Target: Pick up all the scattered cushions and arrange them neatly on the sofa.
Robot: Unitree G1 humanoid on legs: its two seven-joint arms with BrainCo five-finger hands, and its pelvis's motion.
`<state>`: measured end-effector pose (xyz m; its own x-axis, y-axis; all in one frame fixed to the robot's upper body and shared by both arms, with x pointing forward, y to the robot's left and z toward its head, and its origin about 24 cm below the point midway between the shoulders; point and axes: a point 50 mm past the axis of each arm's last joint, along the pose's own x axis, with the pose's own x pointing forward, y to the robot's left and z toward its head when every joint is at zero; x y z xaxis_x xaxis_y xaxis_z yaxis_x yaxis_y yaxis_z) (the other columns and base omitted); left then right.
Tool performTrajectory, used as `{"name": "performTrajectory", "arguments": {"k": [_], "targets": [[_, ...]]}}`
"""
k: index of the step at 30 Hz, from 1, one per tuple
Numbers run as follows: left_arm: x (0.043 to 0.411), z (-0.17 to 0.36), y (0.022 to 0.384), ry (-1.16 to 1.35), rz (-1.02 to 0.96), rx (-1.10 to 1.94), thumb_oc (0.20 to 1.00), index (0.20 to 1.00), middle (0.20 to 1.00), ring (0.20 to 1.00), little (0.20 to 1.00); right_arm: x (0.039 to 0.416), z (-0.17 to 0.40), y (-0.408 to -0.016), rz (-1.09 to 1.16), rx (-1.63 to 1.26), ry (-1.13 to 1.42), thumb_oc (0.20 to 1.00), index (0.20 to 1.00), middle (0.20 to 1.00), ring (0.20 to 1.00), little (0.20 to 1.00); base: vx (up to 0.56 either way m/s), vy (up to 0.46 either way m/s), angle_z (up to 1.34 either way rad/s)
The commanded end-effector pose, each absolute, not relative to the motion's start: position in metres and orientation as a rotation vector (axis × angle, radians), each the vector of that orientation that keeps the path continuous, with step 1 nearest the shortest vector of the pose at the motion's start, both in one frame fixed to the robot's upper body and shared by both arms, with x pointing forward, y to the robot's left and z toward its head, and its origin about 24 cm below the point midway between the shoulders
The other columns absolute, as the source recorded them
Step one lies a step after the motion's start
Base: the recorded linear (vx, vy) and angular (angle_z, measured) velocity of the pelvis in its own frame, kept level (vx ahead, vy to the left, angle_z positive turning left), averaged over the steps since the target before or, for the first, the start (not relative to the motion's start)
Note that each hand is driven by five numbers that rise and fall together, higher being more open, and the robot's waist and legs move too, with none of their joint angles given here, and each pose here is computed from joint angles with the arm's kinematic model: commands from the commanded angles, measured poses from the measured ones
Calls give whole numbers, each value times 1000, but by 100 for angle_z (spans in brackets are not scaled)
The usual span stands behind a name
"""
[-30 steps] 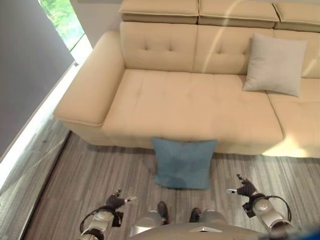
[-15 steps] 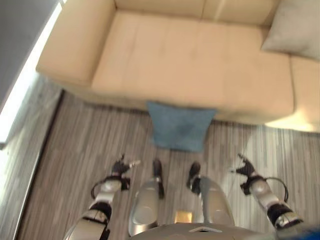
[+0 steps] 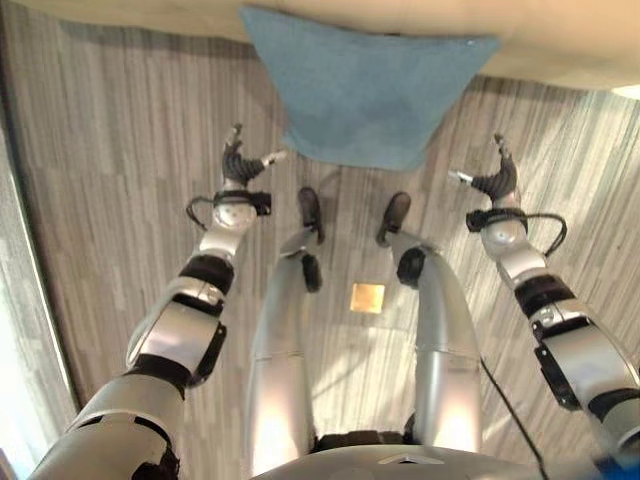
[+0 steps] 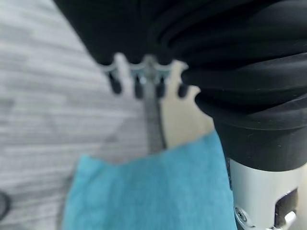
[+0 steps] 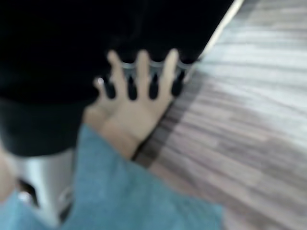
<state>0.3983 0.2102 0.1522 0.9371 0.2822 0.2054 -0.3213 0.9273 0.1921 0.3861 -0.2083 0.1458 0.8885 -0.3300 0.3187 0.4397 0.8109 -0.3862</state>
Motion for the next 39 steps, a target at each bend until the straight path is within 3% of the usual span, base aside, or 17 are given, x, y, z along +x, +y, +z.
{"name": "performTrajectory", "arguments": {"k": [1, 13, 22, 35, 39], "targets": [[386, 122, 226, -121, 374, 214, 1000, 1000, 1000, 1000, 1000, 370, 116, -214, -443, -469, -223, 1000, 1000, 1000, 1000, 1000, 52, 99, 1], [405, 219, 226, -351, 375, 159, 1000, 1000, 1000, 1000, 1000, 385, 207, -221, -532, -472, -479, 1000, 1000, 1000, 1000, 1000, 55, 48, -8], [409, 259, 196, -460, 279, 137, 1000, 1000, 1000, 1000, 1000, 388, 247, -212, -464, -411, -583, 1000, 1000, 1000, 1000, 1000, 20, -38, -5], [404, 294, 138, -594, 107, 12, 1000, 1000, 1000, 1000, 1000, 406, 295, -156, -307, -407, -626, 1000, 1000, 1000, 1000, 1000, -1, -51, 0], [400, 309, 124, -641, 61, -35, 1000, 1000, 1000, 1000, 1000, 403, 307, -108, -144, -373, -681, 1000, 1000, 1000, 1000, 1000, 0, 0, 1]]}}
